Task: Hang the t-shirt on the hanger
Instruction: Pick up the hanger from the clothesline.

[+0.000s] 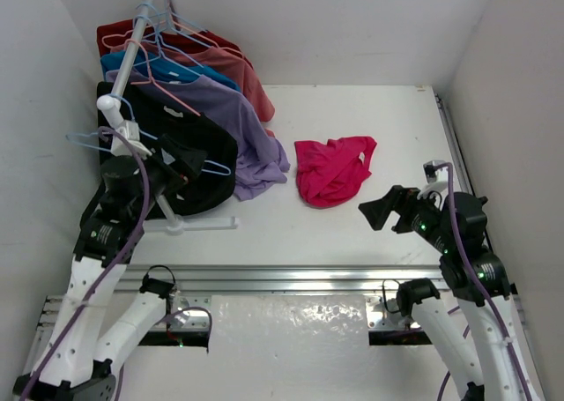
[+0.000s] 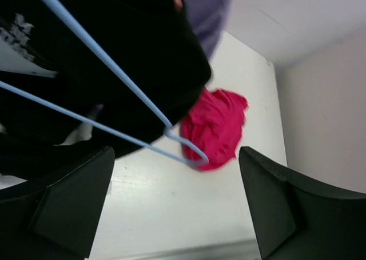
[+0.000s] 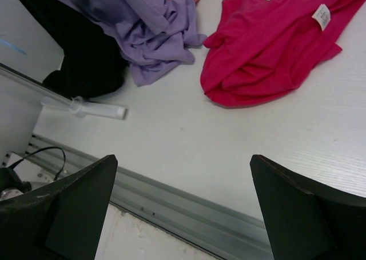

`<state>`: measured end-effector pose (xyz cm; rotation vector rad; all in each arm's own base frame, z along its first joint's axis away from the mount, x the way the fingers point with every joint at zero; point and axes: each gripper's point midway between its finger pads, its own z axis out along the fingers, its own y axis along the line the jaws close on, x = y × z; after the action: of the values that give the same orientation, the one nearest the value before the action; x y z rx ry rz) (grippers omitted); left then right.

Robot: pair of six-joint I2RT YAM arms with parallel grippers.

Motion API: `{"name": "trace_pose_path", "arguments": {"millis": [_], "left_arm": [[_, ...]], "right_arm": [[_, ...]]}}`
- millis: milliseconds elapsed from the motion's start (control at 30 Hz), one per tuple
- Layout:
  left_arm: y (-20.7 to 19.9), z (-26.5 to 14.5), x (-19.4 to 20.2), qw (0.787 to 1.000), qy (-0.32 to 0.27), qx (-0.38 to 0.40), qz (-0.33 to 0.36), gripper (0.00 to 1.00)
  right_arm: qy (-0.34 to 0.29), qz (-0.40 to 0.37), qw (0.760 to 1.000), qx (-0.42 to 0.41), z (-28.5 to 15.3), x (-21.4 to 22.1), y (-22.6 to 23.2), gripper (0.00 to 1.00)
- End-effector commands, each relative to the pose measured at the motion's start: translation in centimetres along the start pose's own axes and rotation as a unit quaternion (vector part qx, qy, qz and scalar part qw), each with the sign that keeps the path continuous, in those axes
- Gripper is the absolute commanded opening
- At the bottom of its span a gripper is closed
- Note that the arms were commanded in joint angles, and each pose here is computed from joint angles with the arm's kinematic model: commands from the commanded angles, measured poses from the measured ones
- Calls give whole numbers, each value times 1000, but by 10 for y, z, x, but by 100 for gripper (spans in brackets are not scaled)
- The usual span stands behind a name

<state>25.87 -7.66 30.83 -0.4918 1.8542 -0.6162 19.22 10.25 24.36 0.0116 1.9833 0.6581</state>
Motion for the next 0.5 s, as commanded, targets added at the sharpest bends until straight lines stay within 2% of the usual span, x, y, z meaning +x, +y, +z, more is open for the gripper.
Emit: {"name": "trace_pose_path", "arguments": {"millis": [0, 133, 200, 233, 400, 467], "left_arm": [[13, 19, -34, 995, -78, -60, -35, 87], [26, 36, -45, 988, -108, -100, -40, 71], [30, 43, -52, 985, -117, -118, -42, 67], [28, 46, -53, 985, -119, -114, -41, 60], [18, 55, -58, 987, -117, -106, -43, 37], [13, 53, -60, 987, -119, -98, -44, 21]], "right_arm": [[-31, 2, 999, -39, 0, -20, 18, 99], [-33, -3, 999, -43, 0, -22, 19, 99], [-32, -7, 999, -42, 0, -21, 19, 99], [-31, -7, 999, -42, 0, -21, 19, 99], [-30, -9, 999, -42, 3, -18, 16, 99], [-28, -11, 999, -43, 5, -17, 16, 99]]}}
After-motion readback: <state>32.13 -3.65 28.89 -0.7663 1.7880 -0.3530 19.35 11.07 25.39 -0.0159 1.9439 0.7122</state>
